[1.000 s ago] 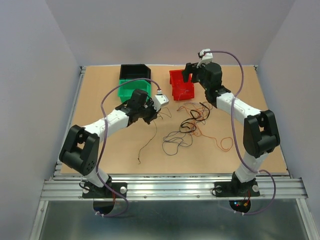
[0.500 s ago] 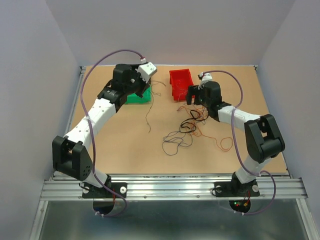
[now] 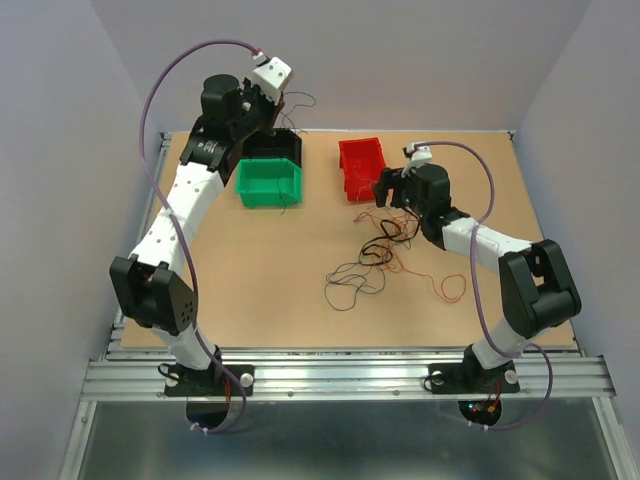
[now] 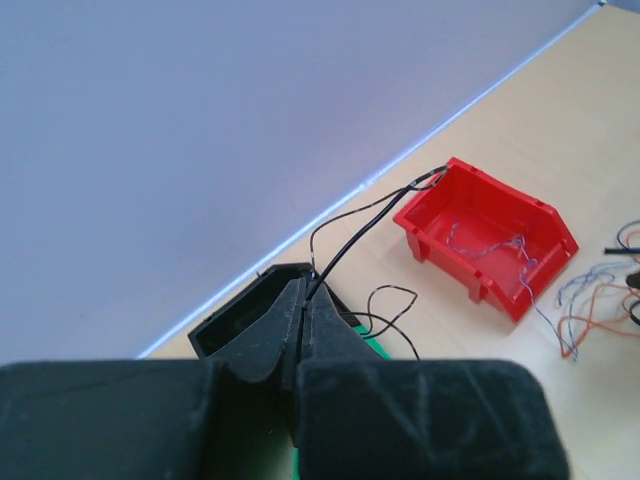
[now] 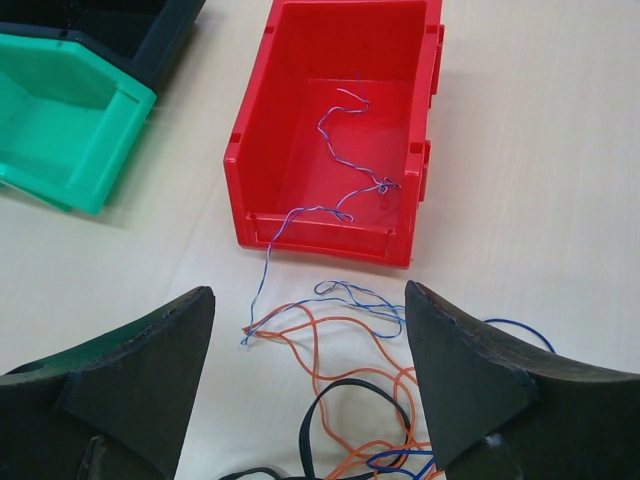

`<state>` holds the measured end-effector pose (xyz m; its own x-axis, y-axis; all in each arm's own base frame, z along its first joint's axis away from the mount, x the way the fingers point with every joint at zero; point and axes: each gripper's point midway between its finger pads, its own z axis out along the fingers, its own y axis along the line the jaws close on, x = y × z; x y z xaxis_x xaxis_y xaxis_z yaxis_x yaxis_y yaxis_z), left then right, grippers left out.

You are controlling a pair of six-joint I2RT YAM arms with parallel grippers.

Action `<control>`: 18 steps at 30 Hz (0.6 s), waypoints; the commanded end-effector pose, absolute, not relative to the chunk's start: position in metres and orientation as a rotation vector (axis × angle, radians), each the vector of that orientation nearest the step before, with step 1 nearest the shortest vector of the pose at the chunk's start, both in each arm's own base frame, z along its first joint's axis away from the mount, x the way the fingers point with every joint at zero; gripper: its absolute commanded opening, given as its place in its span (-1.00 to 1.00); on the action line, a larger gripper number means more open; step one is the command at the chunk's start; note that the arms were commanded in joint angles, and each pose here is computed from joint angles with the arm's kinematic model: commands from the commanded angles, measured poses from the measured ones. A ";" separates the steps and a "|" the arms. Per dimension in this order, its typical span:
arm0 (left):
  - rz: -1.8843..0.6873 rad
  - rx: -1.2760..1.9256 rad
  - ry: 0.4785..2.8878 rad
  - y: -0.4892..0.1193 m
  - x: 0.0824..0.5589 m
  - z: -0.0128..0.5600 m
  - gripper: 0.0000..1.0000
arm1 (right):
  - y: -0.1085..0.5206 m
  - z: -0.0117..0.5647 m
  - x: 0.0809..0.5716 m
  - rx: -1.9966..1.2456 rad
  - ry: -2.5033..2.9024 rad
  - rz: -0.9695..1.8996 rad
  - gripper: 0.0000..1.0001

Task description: Untangle the cables

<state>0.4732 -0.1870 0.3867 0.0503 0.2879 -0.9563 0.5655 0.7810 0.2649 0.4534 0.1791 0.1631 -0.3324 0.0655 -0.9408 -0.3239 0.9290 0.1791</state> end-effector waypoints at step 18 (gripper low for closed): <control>-0.250 0.774 1.439 -0.134 0.511 0.288 -1.00 | 0.175 0.178 0.451 -0.189 1.797 0.396 0.63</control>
<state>0.5424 -0.1354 0.2660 -0.0014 0.2972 -0.9548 0.5505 0.7973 0.2474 0.4484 0.1773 0.1550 -0.3396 0.0617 -0.9386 -0.3232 0.9294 0.1780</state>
